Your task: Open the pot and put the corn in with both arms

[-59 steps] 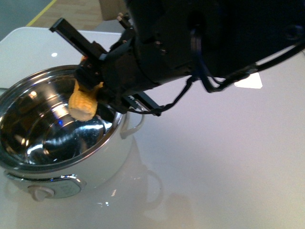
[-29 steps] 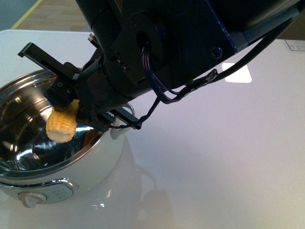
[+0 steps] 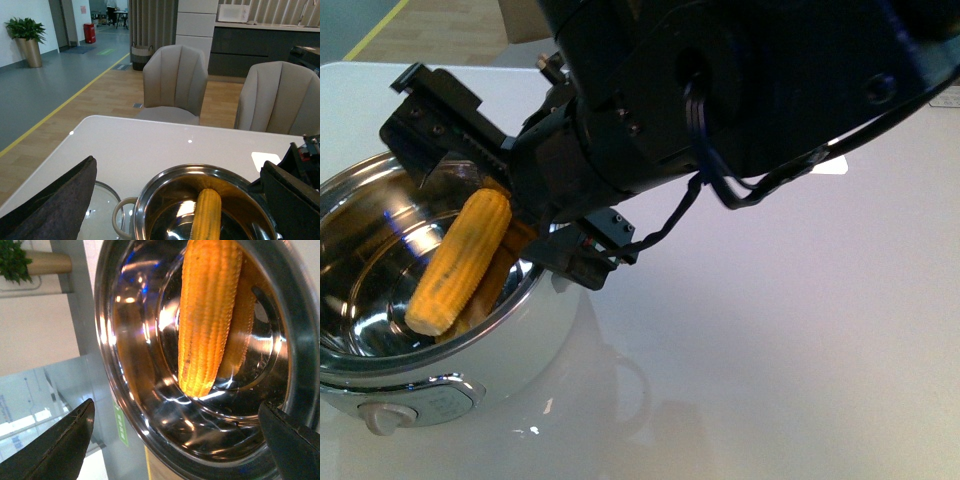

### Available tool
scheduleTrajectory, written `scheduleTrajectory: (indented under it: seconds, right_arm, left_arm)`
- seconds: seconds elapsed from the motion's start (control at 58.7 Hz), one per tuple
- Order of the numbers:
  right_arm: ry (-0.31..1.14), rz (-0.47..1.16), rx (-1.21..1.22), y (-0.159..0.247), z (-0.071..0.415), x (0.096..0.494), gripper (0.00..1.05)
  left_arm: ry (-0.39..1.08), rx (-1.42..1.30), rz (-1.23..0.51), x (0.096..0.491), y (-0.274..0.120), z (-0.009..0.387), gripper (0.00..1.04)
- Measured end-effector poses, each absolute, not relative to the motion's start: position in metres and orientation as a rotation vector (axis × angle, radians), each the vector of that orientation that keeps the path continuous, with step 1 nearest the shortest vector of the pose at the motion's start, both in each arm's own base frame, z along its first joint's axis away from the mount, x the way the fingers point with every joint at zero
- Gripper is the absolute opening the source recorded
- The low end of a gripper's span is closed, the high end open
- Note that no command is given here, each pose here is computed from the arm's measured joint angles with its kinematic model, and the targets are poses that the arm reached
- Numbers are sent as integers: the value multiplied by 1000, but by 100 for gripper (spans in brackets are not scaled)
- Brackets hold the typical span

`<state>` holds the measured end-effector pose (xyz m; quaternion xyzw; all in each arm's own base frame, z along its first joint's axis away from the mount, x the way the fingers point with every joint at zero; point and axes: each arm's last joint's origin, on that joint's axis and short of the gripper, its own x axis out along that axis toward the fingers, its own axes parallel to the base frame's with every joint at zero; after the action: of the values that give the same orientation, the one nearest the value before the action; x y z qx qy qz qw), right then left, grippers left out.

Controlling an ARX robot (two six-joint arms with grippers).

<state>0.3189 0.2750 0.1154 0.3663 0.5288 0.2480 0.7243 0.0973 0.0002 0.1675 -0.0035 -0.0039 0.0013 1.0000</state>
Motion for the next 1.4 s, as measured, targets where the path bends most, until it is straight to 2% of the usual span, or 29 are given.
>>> scheduleTrajectory:
  seconds: [0.119, 0.273, 0.392, 0.613, 0.732, 0.818, 0.92, 1.022, 1.107, 1.226, 1.346, 1.397]
  right_arm:
    - [1096, 525, 878, 247, 133, 322, 96]
    - [925, 453, 977, 176, 171, 322, 96]
    - [821, 308, 947, 118, 187, 312, 96]
    - [627, 86, 795, 21, 219, 255, 96]
    - [562, 34, 712, -6, 229, 223, 96]
    - [517, 29, 666, -11, 234, 218, 96]
    - [214, -6, 366, -4, 221, 212, 80]
    - [49, 2, 142, -1, 211, 197, 62]
    - [1, -2, 75, -1, 210, 187, 48]
    - [5, -4, 32, -1, 200, 176, 29]
    - [10, -4, 17, -1, 190, 163, 2]
    - [7, -4, 9, -1, 189, 159, 2]
  left_arm:
    - [-8, -7, 3, 97, 0, 167, 98]
    - [-8, -7, 3, 97, 0, 167, 98]
    - [-8, -7, 3, 97, 0, 167, 98]
    - [-8, -7, 3, 97, 0, 167, 98]
    - [-8, -7, 3, 97, 0, 167, 98]
    - [-8, -7, 3, 97, 0, 167, 98]
    - [-8, -7, 3, 97, 0, 167, 98]
    - [-7, -7, 3, 97, 0, 167, 98]
    - [-7, -7, 3, 97, 0, 167, 98]
    - [-7, -7, 3, 97, 0, 167, 98]
    - [-7, -7, 3, 97, 0, 167, 98]
    - [-7, -7, 3, 97, 0, 167, 98]
